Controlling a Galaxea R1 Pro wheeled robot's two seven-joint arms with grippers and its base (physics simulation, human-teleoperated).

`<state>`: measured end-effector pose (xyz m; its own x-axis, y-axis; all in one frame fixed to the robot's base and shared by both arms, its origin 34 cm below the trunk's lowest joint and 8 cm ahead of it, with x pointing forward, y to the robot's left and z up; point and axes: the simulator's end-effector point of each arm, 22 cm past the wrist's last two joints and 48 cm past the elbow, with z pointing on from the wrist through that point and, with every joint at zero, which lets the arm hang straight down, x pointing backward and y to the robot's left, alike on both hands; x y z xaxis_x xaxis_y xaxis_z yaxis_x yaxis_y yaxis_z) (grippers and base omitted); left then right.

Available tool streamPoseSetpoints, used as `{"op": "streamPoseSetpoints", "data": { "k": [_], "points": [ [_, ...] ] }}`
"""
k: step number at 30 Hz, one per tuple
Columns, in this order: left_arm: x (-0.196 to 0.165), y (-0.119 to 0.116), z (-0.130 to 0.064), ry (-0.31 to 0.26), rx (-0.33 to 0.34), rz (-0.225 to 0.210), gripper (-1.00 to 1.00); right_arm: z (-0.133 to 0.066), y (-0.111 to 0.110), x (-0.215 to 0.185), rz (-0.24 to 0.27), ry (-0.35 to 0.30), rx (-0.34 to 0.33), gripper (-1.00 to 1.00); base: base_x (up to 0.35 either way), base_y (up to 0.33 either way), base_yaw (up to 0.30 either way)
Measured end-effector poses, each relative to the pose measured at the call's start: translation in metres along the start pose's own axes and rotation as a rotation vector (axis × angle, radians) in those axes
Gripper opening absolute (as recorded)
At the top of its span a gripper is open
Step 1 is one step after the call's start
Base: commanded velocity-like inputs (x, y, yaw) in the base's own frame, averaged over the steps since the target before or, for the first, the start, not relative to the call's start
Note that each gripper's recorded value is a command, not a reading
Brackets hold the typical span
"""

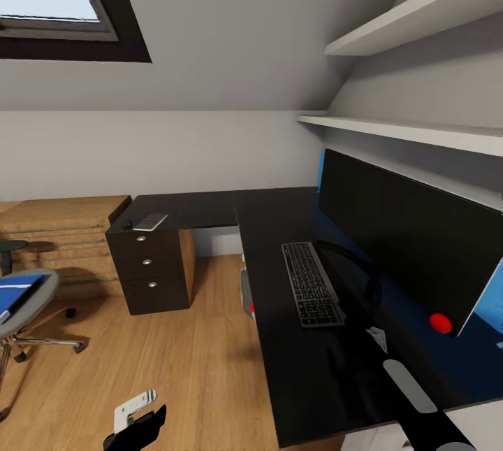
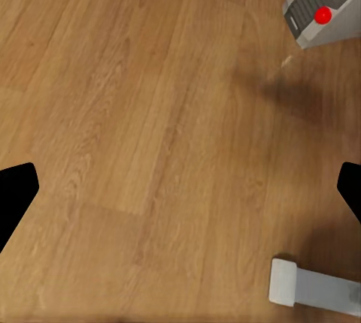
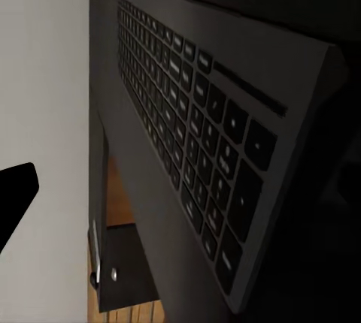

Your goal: In the bedroom, organize the workspace by keeping the computer under the desk, ensuring the monitor is on the desk, placing the keyboard on the desk next to the monitor, placing the mouse on the desk next to the keyboard, moving the folder from the swivel chair onto the desk next to the mouse, stacking the notebook on top of the folder with the pen on top of the notebook, and positioning the swivel chair next to the desk.

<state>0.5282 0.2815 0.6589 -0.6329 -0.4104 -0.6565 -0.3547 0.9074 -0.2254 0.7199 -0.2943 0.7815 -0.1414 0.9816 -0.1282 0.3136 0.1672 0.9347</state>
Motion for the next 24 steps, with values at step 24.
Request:
{"op": "streamPoseSetpoints", "data": {
  "k": [24],
  "points": [
    [0.024, 0.020, 0.005, 0.053, -0.044, 0.009, 1.00, 0.004, 0.053, 0.040, -0.158, 0.040, -0.105, 1.00, -0.214, -0.017, 0.000]
  ]
}}
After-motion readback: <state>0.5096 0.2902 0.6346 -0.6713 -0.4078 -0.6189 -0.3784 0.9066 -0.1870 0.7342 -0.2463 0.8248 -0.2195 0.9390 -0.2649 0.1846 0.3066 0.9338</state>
